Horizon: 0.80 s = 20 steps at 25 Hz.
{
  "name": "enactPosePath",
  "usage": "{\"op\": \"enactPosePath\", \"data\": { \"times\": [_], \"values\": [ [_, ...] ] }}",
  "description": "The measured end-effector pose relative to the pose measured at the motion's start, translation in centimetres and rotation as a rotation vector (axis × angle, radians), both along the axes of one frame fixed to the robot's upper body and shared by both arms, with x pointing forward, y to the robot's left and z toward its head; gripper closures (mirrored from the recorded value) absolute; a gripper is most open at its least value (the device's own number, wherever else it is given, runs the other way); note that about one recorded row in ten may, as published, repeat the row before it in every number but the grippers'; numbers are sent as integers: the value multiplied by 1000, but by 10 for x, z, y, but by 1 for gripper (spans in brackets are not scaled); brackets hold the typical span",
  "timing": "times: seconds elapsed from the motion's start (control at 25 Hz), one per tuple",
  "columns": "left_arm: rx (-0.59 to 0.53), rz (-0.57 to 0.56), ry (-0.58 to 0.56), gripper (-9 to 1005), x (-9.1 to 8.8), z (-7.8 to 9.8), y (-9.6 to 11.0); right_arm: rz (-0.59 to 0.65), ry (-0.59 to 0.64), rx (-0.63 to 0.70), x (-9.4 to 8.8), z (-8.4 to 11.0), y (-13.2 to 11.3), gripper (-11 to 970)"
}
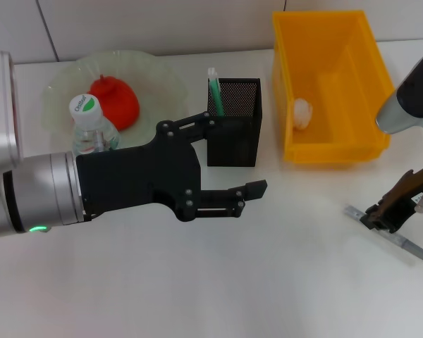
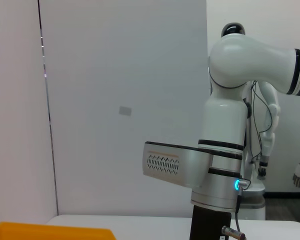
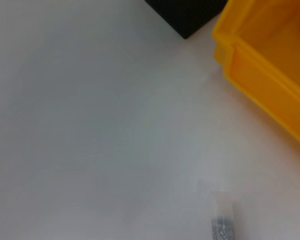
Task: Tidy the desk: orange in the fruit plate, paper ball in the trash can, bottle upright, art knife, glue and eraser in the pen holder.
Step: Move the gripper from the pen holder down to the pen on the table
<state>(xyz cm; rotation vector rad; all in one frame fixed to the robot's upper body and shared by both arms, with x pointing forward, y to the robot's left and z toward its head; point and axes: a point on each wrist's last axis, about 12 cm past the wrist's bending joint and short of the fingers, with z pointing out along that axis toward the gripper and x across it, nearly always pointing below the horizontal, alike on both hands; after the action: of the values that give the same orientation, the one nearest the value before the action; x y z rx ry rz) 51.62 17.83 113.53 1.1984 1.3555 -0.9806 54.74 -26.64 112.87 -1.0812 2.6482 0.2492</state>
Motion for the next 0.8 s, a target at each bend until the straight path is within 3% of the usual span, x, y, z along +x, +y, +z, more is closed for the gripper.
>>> {"op": "enactPosePath", "data": {
  "times": [0.48, 0.8],
  "values": [
    [-4, -1, -6, 134, 0, 0, -1, 14, -66, 36, 3, 13, 5, 871],
    [-8, -6, -4, 134, 0, 0, -2, 18, -79, 47, 5, 15, 7, 947]
  ]
}}
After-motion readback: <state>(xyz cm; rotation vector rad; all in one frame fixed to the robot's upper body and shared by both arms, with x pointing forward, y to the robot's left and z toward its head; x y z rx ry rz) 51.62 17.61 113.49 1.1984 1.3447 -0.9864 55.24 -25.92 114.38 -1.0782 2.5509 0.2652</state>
